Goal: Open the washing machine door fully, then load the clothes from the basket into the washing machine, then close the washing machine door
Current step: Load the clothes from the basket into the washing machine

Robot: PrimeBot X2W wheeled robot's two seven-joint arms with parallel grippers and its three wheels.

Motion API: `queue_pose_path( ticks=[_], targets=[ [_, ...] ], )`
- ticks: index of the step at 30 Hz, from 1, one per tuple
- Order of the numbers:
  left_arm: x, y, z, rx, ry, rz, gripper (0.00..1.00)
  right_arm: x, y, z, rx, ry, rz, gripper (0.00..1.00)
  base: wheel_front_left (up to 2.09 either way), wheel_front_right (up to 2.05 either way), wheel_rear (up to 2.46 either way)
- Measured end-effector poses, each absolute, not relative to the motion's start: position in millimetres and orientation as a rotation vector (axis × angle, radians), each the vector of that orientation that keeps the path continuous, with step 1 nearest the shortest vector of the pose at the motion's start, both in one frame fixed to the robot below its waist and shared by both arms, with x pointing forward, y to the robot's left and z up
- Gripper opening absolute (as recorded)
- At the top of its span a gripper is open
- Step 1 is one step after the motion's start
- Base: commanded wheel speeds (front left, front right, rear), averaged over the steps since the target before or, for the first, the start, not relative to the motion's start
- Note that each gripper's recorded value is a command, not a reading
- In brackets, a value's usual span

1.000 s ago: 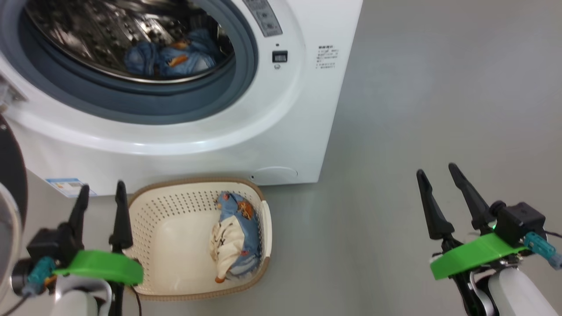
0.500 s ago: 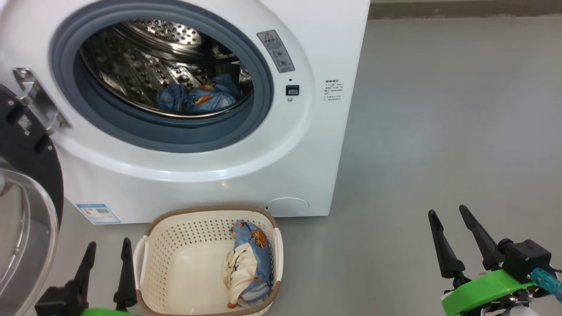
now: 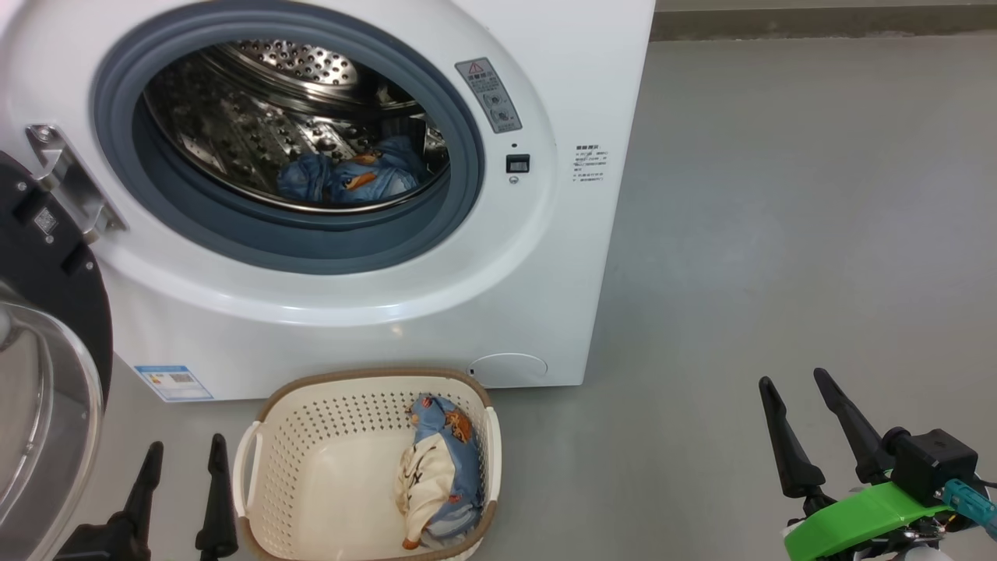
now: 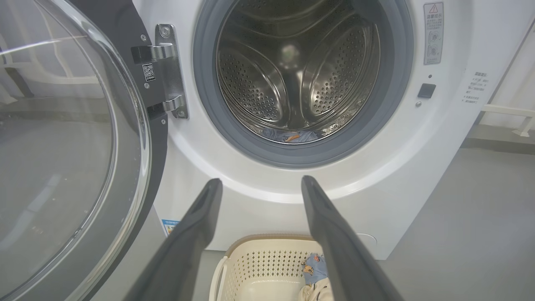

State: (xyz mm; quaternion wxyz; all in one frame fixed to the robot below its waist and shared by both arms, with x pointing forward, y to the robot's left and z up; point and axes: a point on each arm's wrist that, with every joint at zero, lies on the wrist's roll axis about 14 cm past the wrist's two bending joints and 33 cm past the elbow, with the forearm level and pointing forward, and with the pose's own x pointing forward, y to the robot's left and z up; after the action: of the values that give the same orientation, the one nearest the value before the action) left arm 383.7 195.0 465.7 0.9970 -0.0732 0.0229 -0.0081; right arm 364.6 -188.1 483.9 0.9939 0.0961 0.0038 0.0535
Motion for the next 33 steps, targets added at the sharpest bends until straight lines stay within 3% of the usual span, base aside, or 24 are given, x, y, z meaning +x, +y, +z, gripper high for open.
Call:
queue_pose_path(
  ticks=[14,33],
  targets=[
    [388.9,191.4,450.5,-0.163,0.089,-0.019,1.0,367.6,-191.4,475.7,0.197,0.031,0.092,1.0,0.0,0.0,0.0],
    [426.5,151.8,351.2,-0.246,0.396,-0.1,1.0,431.0,-186.8,477.3,0.231,-0.008,0.068,1.0,0.0,0.0,0.0]
  ],
)
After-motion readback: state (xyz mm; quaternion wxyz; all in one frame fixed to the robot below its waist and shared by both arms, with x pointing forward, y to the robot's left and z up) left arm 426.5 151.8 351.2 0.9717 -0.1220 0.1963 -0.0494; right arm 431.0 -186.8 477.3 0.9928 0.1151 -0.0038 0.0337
